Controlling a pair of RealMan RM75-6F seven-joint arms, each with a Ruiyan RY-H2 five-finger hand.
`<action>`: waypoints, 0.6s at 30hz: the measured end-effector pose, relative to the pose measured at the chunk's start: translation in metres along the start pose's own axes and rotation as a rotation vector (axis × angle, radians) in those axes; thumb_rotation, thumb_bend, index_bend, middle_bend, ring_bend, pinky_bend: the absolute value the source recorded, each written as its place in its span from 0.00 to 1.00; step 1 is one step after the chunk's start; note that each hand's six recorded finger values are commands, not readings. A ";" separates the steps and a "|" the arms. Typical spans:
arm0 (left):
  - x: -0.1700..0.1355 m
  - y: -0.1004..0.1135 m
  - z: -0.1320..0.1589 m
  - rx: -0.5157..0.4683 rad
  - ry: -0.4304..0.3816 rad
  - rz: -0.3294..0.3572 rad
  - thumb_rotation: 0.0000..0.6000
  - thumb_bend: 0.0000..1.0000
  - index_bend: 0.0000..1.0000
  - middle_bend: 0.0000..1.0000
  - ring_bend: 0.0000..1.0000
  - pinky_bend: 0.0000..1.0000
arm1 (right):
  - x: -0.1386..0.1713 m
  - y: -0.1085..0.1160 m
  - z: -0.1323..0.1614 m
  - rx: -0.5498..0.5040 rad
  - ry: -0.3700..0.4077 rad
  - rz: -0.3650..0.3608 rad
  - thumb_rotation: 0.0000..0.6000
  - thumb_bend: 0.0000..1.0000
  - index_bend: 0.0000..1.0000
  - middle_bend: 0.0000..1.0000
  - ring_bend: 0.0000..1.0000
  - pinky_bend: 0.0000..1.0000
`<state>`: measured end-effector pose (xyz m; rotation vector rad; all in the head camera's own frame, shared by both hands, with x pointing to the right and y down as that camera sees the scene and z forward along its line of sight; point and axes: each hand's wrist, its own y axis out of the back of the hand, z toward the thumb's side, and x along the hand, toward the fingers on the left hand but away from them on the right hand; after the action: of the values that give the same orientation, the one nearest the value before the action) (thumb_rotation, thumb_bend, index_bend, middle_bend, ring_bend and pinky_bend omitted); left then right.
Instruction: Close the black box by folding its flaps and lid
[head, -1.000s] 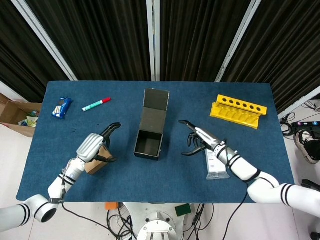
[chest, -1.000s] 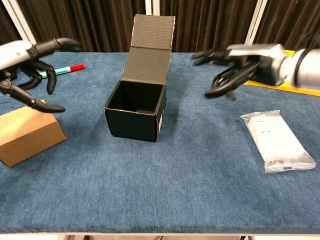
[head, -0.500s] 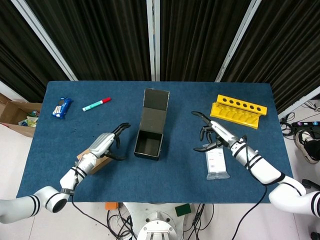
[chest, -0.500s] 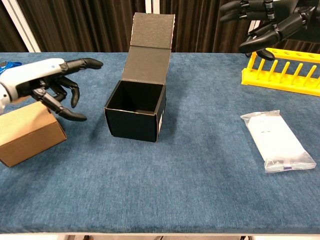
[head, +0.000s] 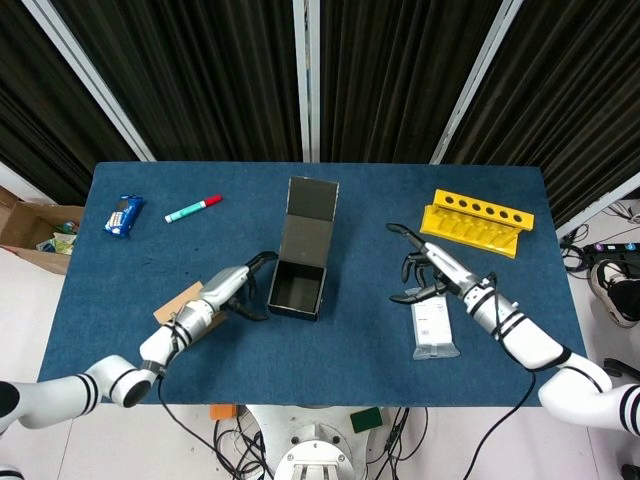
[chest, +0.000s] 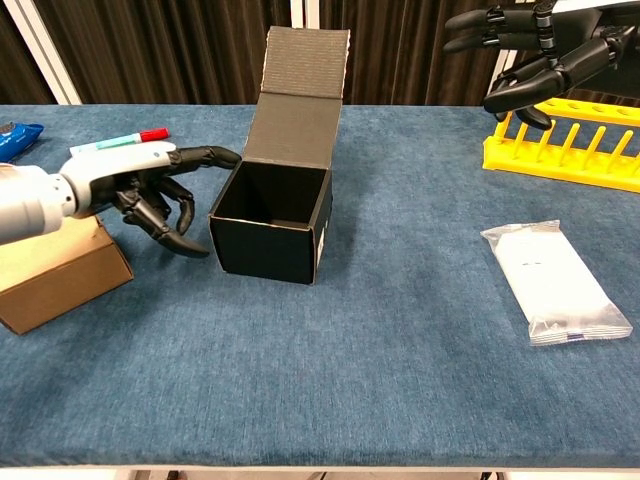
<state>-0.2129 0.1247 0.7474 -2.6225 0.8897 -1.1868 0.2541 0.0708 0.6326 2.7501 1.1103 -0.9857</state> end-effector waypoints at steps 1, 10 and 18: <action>0.002 -0.001 0.000 -0.009 0.005 -0.006 1.00 0.02 0.01 0.01 0.61 0.94 | 0.001 0.000 -0.001 -0.001 0.000 -0.002 1.00 0.00 0.00 0.05 0.54 0.77; 0.018 -0.007 0.001 -0.082 0.021 -0.022 1.00 0.02 0.15 0.18 0.65 0.95 | 0.008 0.001 -0.012 -0.025 -0.012 -0.014 1.00 0.00 0.00 0.06 0.54 0.77; 0.022 -0.009 0.008 -0.128 -0.008 0.008 1.00 0.01 0.49 0.47 0.71 0.96 | 0.004 0.004 -0.033 -0.081 -0.086 -0.055 1.00 0.00 0.00 0.17 0.58 0.85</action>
<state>-0.1913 0.1184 0.7594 -2.7179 1.0049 -1.1529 0.2770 0.0781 0.6556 2.6013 1.1907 -1.0302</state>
